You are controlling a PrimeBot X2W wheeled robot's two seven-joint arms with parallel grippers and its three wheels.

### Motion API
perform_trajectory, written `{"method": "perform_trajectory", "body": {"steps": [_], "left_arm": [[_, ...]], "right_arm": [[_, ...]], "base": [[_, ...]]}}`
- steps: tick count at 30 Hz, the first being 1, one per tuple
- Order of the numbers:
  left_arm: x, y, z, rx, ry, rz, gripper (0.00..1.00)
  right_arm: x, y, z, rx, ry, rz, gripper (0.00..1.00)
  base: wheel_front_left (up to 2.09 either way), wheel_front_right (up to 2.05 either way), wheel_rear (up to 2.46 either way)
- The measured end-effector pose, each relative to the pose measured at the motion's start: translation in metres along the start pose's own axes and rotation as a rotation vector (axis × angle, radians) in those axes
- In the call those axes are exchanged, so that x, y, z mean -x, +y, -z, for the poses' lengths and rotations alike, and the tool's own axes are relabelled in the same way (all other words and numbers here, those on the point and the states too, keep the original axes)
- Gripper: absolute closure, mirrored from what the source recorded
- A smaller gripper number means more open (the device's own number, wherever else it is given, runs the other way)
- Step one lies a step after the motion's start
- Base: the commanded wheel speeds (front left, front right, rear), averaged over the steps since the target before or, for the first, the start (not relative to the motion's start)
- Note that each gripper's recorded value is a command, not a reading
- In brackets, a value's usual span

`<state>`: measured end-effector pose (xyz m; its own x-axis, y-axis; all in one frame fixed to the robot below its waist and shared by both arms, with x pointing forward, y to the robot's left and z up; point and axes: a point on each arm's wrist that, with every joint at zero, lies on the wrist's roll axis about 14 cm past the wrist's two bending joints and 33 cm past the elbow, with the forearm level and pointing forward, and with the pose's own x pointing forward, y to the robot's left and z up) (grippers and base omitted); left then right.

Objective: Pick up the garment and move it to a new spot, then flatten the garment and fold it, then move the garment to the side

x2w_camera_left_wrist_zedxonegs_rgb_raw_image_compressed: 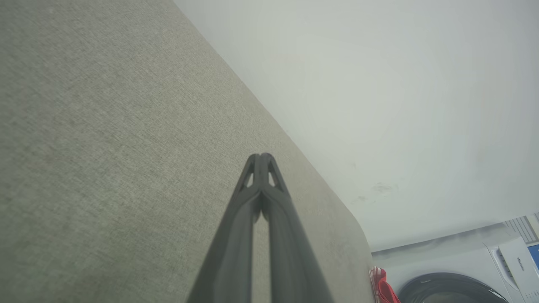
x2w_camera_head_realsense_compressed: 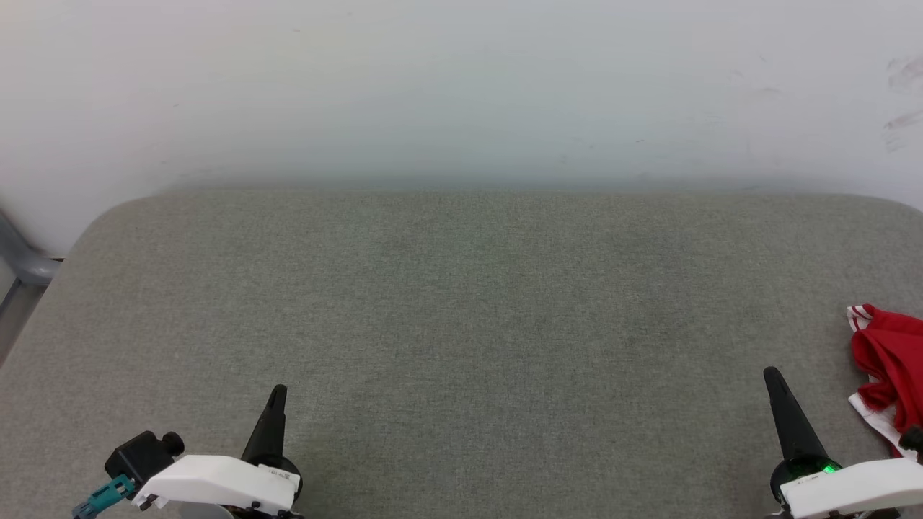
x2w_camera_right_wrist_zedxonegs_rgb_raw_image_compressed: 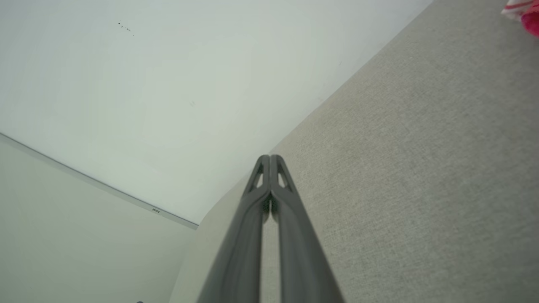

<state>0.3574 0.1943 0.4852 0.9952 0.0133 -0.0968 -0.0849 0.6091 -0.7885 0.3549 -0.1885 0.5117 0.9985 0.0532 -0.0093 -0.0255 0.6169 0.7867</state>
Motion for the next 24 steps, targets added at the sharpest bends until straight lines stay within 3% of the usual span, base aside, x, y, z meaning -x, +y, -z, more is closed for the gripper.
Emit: {"method": "perform_trajectory", "body": {"steps": [24], "left_arm": [[-0.011, -0.004, -0.006, 0.260, -0.001, 0.016, 1.00]], "right_arm": [[-0.013, -0.004, -0.001, -0.262, -0.012, 0.005, 1.00]], "base": [[0.00, 0.00, 0.00]]}}
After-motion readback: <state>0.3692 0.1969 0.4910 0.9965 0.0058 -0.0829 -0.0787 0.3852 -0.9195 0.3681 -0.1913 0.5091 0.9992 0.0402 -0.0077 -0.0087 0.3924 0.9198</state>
